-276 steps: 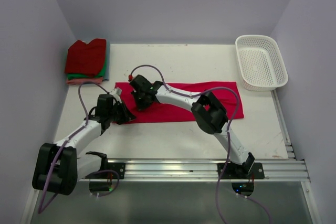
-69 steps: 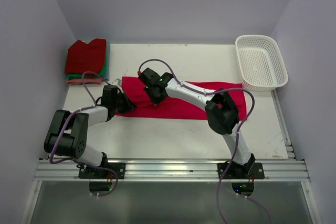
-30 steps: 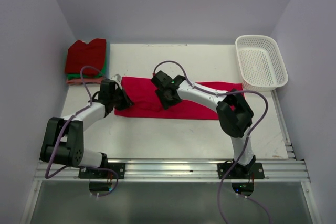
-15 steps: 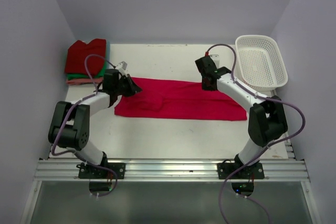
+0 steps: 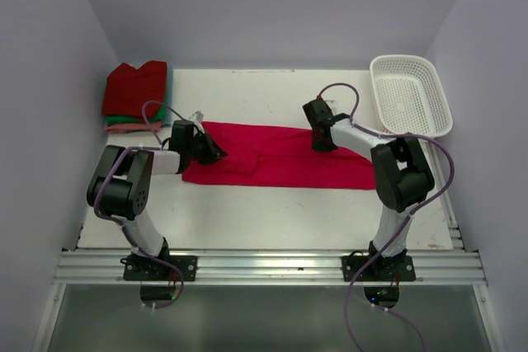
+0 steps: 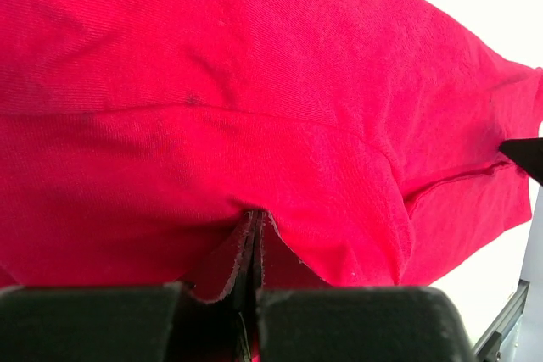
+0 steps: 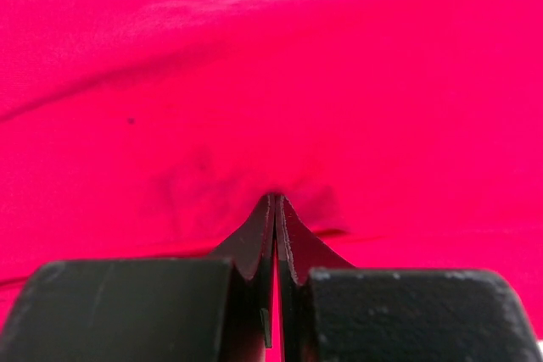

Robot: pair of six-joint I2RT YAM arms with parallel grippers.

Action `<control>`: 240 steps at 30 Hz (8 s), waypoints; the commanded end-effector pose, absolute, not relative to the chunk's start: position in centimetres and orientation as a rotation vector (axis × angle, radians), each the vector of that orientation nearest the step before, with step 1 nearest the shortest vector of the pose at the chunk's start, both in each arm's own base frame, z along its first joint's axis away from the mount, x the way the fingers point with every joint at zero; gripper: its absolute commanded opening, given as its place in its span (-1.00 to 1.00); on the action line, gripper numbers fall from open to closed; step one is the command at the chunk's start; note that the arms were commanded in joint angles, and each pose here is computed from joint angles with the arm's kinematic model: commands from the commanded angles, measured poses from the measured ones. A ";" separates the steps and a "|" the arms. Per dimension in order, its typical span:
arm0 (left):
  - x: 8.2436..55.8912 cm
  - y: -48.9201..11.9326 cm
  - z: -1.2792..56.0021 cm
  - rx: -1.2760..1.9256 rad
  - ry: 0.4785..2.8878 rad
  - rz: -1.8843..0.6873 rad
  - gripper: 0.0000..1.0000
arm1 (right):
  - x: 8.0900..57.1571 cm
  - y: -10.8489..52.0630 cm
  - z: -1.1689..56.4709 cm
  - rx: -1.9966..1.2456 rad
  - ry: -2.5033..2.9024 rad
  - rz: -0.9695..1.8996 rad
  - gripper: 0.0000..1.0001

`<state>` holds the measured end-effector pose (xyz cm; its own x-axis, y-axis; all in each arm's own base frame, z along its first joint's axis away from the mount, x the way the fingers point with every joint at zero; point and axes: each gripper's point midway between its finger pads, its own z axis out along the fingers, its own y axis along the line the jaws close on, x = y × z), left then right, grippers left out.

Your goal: Fold and stack the t-shirts

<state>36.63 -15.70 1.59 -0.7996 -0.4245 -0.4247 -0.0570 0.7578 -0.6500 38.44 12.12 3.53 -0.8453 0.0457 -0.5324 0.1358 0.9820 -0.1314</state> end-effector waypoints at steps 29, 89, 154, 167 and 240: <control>54.2 -19.4 -1.0 -0.256 2.434 -1.012 -1.00 | 16.6 21.7 -0.3 -0.273 3.000 0.146 -1.00; 45.4 -20.0 6.0 -0.056 2.264 -1.007 -1.00 | 56.8 27.1 5.1 0.028 2.459 0.460 -1.00; 54.0 -26.7 6.1 -0.049 1.995 -1.461 -0.07 | 53.9 24.8 2.2 0.100 2.383 0.749 -1.00; 54.4 -27.4 6.5 -0.081 1.899 -1.621 -0.48 | 53.8 24.5 1.0 0.085 2.412 0.720 -1.00; 60.3 -21.2 5.2 -0.367 2.176 -1.076 -0.04 | 53.4 23.7 -0.4 0.059 2.467 0.645 -1.00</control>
